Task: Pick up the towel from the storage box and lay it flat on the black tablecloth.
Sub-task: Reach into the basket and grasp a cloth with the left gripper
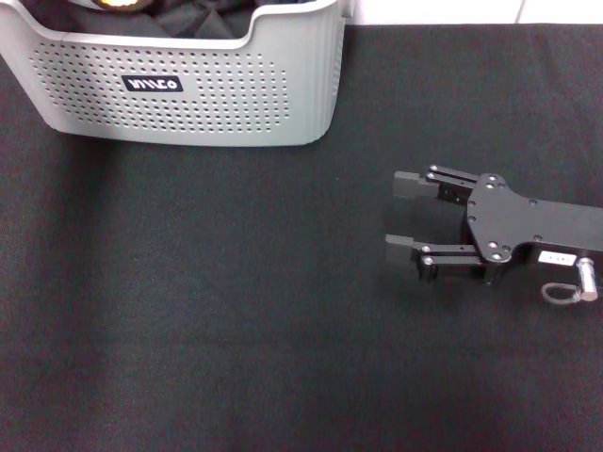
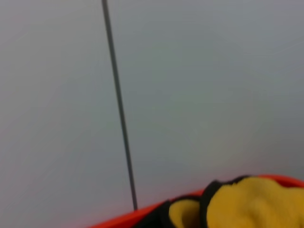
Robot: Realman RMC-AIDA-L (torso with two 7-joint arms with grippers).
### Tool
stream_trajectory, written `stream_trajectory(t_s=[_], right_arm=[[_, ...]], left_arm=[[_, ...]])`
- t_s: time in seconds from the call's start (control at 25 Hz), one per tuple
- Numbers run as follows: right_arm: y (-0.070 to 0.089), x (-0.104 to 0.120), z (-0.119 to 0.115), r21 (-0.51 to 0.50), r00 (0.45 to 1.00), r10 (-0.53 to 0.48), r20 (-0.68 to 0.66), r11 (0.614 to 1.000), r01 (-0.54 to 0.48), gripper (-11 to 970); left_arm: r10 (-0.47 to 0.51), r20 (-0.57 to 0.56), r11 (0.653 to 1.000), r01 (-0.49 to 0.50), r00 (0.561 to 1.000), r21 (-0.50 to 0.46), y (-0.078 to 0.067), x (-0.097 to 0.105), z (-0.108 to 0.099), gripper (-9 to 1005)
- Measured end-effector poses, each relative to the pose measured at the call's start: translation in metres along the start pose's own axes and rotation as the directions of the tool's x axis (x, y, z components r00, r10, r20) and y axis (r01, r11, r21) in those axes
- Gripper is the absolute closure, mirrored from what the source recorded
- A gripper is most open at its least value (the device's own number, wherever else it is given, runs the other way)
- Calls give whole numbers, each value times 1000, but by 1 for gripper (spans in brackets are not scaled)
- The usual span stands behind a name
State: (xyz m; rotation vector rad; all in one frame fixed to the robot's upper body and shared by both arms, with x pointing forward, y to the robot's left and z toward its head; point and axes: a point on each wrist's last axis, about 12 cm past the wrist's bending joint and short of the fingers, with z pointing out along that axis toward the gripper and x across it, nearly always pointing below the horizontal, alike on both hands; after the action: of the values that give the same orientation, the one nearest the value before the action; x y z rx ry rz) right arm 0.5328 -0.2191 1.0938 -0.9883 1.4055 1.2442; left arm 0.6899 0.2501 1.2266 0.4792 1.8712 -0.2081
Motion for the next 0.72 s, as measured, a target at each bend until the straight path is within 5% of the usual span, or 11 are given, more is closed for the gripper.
stream_trajectory(t_s=[0.4, 0.72], right_arm=[[-2, 1, 5, -2, 1000, -6, -21, 1000, 6, 112], [-1, 3, 5, 3, 1000, 0, -18, 1000, 0, 116]], left_arm=[[-18, -45, 1000, 18, 999, 3, 3, 17, -2, 148], [5, -59, 1000, -3, 998, 29, 2, 16, -4, 471]])
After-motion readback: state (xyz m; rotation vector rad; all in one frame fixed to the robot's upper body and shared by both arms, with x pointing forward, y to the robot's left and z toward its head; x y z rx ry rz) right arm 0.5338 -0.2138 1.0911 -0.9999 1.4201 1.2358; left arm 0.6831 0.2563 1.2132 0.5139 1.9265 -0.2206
